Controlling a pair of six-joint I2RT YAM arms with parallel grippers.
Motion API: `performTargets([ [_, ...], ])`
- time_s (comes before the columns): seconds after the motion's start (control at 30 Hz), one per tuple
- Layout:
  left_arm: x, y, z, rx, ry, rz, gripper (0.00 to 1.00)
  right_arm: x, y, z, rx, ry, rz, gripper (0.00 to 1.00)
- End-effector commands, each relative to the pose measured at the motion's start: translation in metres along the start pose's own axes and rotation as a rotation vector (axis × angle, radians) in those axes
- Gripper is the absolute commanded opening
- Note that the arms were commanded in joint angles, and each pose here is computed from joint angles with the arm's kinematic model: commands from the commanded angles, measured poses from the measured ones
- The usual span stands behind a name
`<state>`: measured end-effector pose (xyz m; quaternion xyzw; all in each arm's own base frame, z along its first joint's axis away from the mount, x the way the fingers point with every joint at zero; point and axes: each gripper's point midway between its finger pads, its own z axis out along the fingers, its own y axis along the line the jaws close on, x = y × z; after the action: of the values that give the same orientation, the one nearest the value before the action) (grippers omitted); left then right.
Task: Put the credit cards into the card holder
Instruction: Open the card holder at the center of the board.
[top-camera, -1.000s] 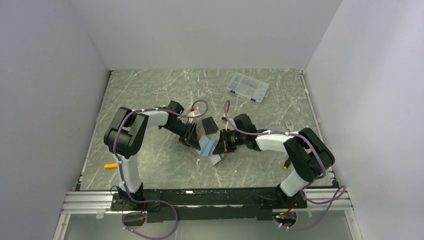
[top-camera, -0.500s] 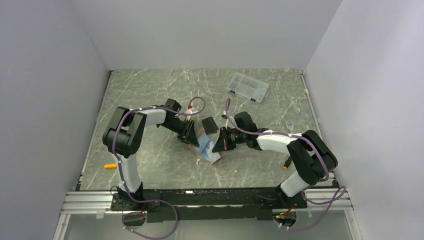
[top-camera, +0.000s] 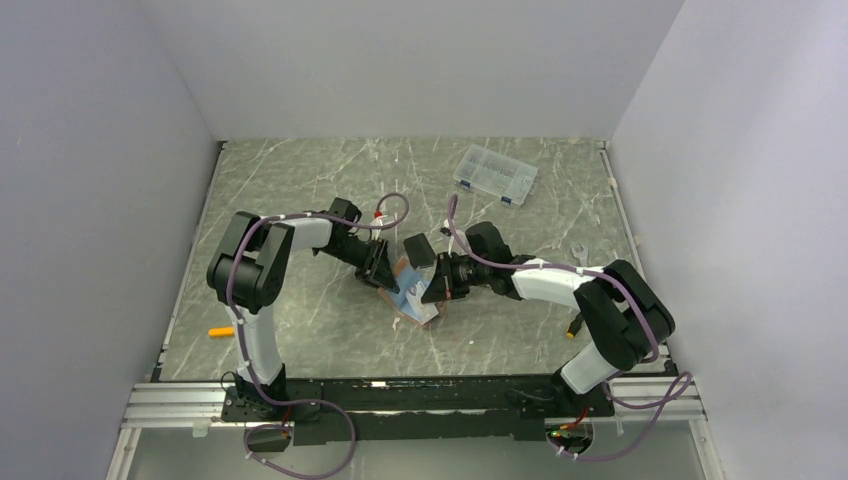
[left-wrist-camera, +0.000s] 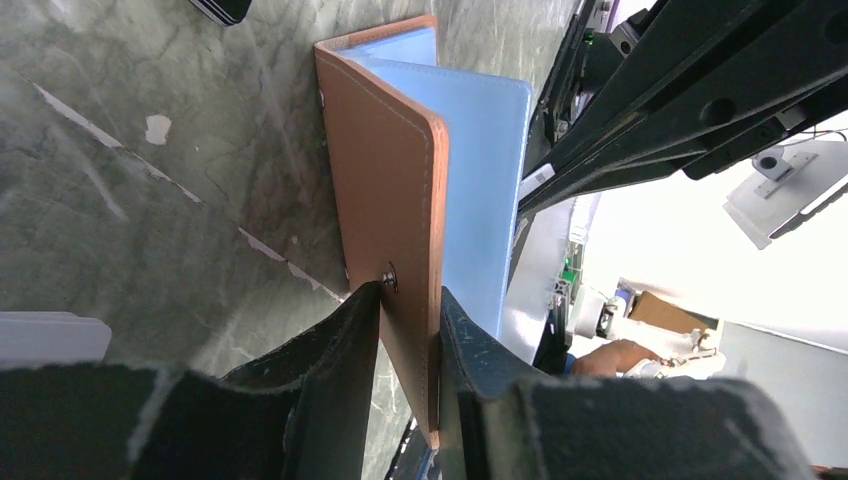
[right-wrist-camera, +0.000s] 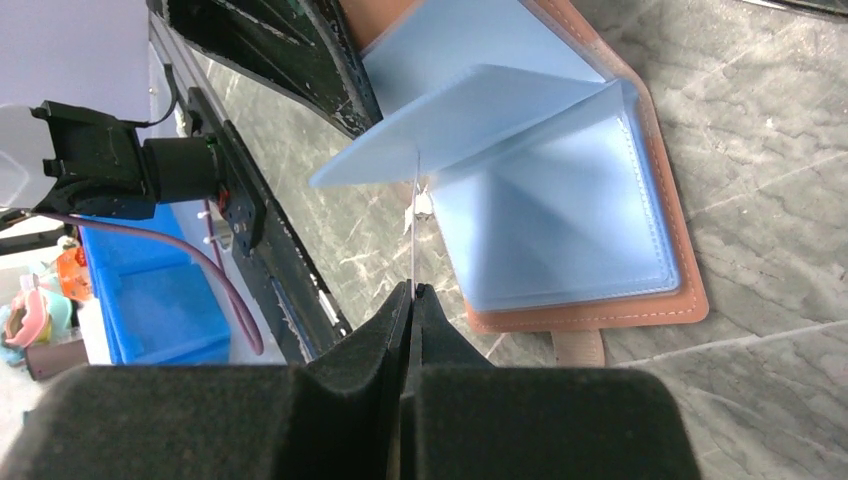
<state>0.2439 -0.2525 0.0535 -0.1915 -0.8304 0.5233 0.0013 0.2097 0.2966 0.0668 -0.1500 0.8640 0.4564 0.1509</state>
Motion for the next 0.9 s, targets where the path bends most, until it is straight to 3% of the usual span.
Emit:
performTargets([
  [0.0, -0.006, -0.008, 0.000, 0.054, -0.012, 0.017, 0.30, -0.021, 0.016, -0.004, -0.025, -0.048, -0.072, 0.00],
  [0.33, -0.001, -0.002, -0.001, 0.004, -0.027, 0.017, 0.20, -0.019, 0.008, -0.013, 0.044, -0.053, -0.064, 0.00],
  [0.87, -0.002, 0.004, -0.003, -0.040, -0.033, 0.023, 0.16, -0.042, 0.019, -0.034, 0.059, -0.103, -0.085, 0.00],
])
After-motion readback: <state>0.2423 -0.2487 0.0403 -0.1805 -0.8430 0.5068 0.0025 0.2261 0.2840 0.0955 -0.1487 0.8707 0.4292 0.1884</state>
